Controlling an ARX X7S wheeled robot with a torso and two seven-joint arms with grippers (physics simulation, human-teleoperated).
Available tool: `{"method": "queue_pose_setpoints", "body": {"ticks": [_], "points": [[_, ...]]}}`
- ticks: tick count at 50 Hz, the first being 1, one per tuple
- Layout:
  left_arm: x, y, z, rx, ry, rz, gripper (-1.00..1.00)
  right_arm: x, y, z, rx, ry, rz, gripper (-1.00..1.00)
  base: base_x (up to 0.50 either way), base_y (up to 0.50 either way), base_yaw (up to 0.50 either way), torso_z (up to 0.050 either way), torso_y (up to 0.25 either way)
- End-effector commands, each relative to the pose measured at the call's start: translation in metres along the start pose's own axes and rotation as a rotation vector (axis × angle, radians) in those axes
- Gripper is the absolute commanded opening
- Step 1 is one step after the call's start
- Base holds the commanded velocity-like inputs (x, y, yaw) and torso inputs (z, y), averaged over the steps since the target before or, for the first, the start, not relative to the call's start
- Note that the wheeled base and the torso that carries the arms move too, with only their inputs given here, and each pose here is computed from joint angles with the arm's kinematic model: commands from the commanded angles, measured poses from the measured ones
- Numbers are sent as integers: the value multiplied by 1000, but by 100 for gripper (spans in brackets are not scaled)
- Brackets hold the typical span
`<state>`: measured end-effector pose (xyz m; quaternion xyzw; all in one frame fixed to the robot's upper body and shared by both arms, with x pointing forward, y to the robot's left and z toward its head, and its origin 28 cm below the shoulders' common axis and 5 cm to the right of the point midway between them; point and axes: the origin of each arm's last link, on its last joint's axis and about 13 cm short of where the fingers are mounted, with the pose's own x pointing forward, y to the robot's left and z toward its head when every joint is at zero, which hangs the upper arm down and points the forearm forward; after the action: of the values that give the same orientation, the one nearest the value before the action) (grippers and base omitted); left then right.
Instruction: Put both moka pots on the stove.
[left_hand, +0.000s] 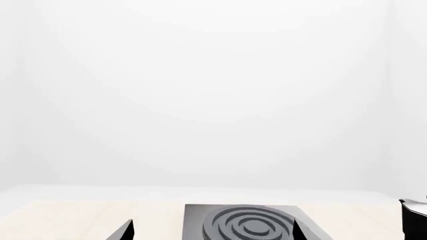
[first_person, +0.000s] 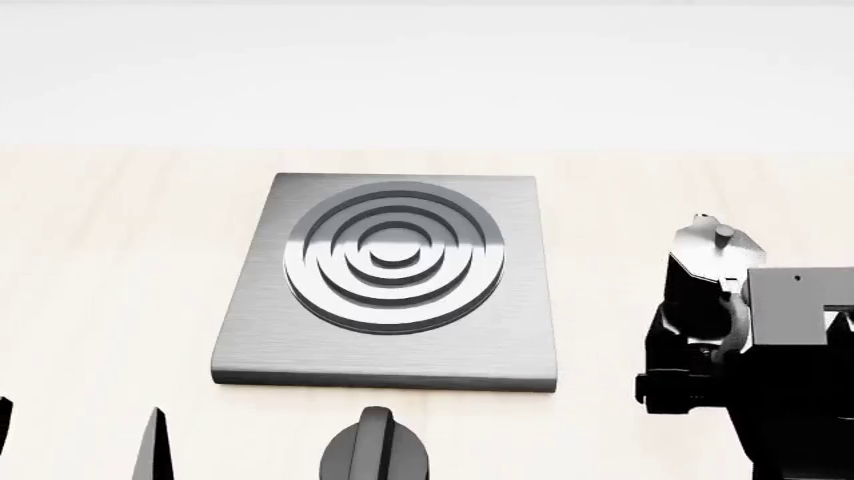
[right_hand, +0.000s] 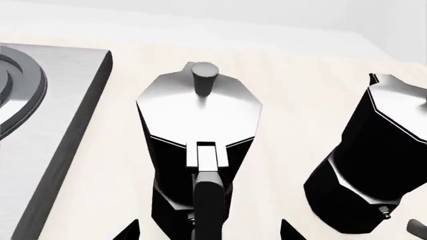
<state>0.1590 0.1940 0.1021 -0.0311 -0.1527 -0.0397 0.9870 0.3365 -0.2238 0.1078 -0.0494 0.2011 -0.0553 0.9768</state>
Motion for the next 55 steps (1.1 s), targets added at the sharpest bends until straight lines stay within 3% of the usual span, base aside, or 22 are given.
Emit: {"method": "queue_pose_setpoints", "body": {"ticks": [1,3,4,20,33,36,55], "points": [[-1,-1,2,0,-1,2,100,9,2,-8,1,9,-10,100,0,0,0,0,0],[-1,-1,2,-1,0,-1,100,9,2,-6,11,-12,-22,100,0,0,0,0,0],[-1,-2,2,0,0,-2,100,8,3,-6,9,-10,-17,-100,0,0,0,0,0],[0,-1,2,-3,4,-1,100,3,9,-5,-4,-52,10,-100,0,0,0,0,0],[0,-1,-1,1,7,-3,100,-23,18,34,4,-222,25,-100,0,0,0,0,1],[0,-1,0,0,8,-4,100,-32,23,44,-13,-255,42,-100,0,0,0,0,3],[-1,-1,4,0,7,0,100,-23,67,81,-35,-359,201,-100,0,0,0,0,1]]}}
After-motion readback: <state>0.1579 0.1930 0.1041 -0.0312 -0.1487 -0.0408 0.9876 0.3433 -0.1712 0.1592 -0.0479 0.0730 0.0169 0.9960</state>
